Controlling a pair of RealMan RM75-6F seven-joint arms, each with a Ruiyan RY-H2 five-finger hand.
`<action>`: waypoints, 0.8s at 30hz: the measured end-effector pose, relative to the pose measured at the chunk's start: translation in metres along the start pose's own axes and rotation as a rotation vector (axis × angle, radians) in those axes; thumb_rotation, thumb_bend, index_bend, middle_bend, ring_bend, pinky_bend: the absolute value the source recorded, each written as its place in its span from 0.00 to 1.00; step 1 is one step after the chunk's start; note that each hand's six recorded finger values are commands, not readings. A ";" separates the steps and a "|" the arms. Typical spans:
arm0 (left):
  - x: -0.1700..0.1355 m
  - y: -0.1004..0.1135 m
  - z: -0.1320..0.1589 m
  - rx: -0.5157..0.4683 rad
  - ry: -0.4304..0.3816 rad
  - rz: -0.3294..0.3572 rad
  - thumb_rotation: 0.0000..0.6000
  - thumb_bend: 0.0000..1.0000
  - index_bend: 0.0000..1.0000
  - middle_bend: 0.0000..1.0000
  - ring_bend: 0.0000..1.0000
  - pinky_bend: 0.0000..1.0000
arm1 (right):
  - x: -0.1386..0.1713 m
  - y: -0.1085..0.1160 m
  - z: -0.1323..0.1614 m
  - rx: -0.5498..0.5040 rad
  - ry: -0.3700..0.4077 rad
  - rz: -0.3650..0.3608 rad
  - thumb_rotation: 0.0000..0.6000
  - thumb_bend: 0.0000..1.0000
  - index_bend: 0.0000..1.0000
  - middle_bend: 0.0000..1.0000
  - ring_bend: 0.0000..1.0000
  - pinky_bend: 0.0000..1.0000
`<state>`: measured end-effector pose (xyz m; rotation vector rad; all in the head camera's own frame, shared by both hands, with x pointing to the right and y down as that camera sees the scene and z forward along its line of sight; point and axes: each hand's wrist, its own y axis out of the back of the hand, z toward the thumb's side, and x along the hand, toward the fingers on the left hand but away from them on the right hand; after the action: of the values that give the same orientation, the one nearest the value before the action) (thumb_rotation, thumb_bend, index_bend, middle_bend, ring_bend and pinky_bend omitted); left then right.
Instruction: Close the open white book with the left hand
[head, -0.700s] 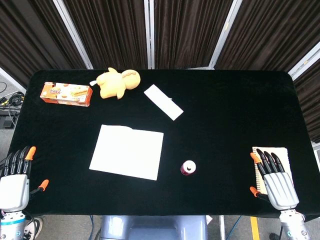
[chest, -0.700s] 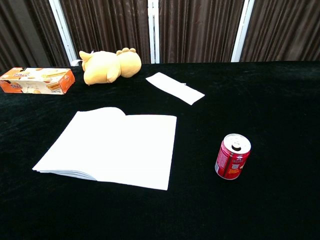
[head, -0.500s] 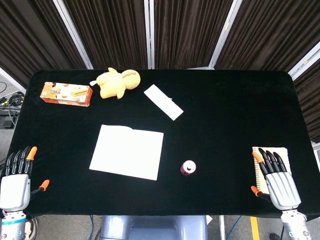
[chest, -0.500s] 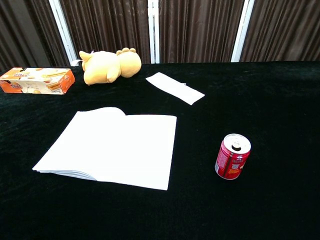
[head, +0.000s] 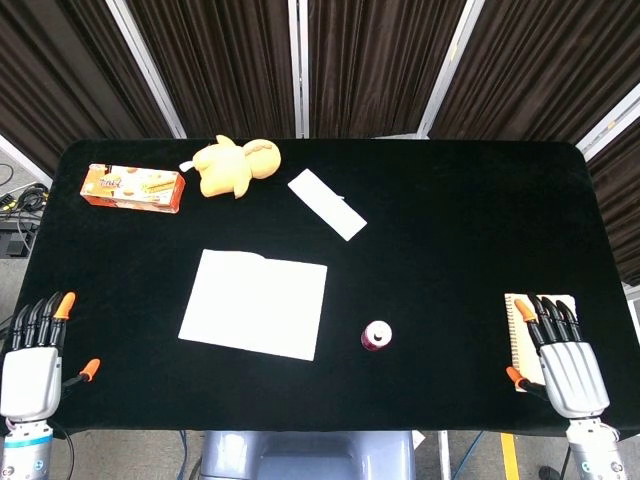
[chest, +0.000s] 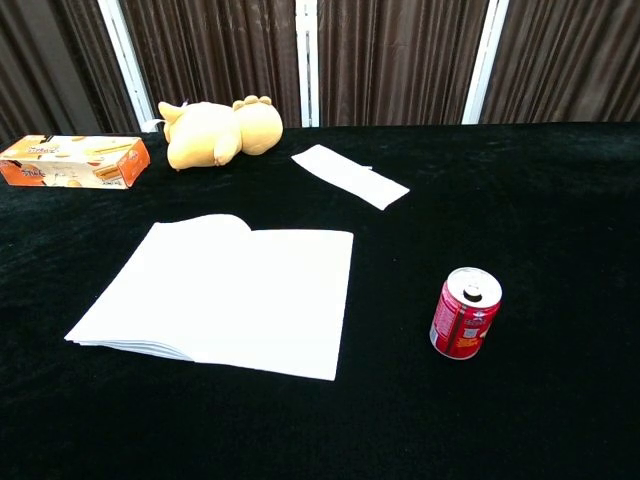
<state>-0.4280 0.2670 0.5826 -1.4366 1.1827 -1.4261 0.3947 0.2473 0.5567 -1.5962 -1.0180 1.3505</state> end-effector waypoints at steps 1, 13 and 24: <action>0.000 -0.001 0.000 0.001 -0.002 -0.003 1.00 0.15 0.00 0.00 0.00 0.00 | 0.000 0.000 0.000 -0.001 0.000 -0.001 1.00 0.05 0.00 0.00 0.00 0.00; 0.019 -0.029 0.027 0.057 -0.091 -0.107 1.00 0.17 0.00 0.00 0.00 0.00 | -0.001 -0.001 0.003 -0.006 0.009 0.010 1.00 0.04 0.00 0.00 0.00 0.00; 0.044 -0.072 0.089 0.164 -0.240 -0.194 1.00 0.21 0.00 0.00 0.00 0.00 | 0.001 0.002 0.003 -0.023 0.010 0.010 1.00 0.05 0.00 0.00 0.00 0.00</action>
<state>-0.3354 0.2363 0.6579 -1.5877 0.7768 -1.3972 0.3921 0.2475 0.5542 -1.6255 -1.0243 1.3409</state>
